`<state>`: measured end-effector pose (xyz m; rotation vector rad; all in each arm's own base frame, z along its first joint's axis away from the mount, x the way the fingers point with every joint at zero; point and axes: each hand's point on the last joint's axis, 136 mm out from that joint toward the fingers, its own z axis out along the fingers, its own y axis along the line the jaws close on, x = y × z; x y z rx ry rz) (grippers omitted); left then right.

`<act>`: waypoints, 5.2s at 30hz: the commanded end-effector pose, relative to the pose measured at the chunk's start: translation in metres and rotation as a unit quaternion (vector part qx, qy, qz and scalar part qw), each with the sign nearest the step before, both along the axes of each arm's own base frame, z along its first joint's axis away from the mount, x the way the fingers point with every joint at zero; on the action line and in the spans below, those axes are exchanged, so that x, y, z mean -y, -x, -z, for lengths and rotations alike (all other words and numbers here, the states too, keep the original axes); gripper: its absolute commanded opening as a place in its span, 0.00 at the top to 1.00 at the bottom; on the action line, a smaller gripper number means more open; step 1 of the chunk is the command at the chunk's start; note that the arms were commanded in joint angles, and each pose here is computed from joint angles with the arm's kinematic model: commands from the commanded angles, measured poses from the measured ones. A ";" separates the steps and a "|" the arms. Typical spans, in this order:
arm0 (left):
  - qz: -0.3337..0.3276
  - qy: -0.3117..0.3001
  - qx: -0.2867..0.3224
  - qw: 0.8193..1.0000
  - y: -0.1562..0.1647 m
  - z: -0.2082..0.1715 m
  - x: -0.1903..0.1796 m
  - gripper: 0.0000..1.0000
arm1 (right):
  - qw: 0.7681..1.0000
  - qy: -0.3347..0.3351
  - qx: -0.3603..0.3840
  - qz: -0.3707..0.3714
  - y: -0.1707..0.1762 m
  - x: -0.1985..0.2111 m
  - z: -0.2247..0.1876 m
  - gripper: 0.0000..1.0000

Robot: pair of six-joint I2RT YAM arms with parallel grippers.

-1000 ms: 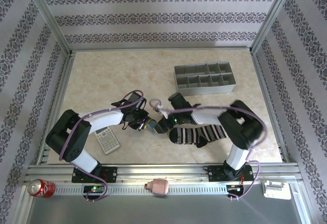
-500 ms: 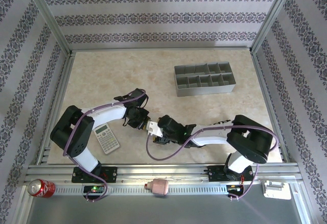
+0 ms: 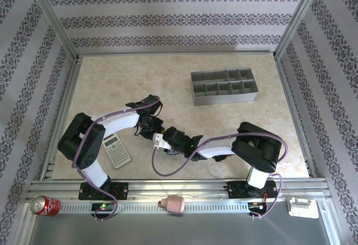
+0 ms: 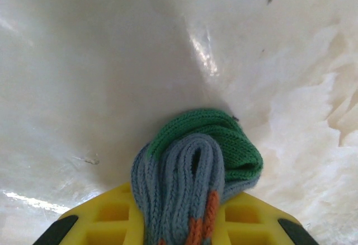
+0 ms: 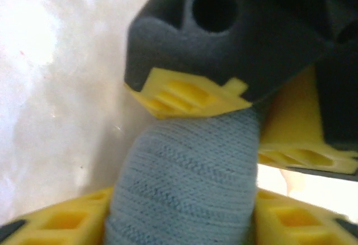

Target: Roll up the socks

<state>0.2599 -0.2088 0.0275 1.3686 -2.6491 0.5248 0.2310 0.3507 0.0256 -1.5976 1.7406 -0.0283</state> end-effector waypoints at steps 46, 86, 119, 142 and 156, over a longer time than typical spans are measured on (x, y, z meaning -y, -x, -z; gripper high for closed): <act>0.010 0.163 0.261 0.951 -0.065 -0.080 0.043 0.24 | 0.861 -0.115 -0.384 0.313 -0.025 0.060 -0.057 1.00; -0.005 0.054 0.303 0.951 -0.017 -0.122 -0.025 0.25 | 0.771 -0.155 -0.245 0.568 -0.191 0.173 -0.119 1.00; -0.021 0.050 0.297 0.953 -0.014 -0.118 -0.031 0.27 | 0.574 -0.193 -0.467 0.644 -0.184 0.157 -0.088 1.00; 0.094 0.031 0.499 0.861 -0.029 -0.218 -0.028 0.30 | 0.465 -0.229 -0.527 0.673 -0.210 0.167 -0.052 0.81; 0.125 -0.006 0.549 0.826 -0.020 -0.244 -0.041 0.31 | 0.490 -0.256 -0.492 0.673 -0.216 0.177 -0.092 0.44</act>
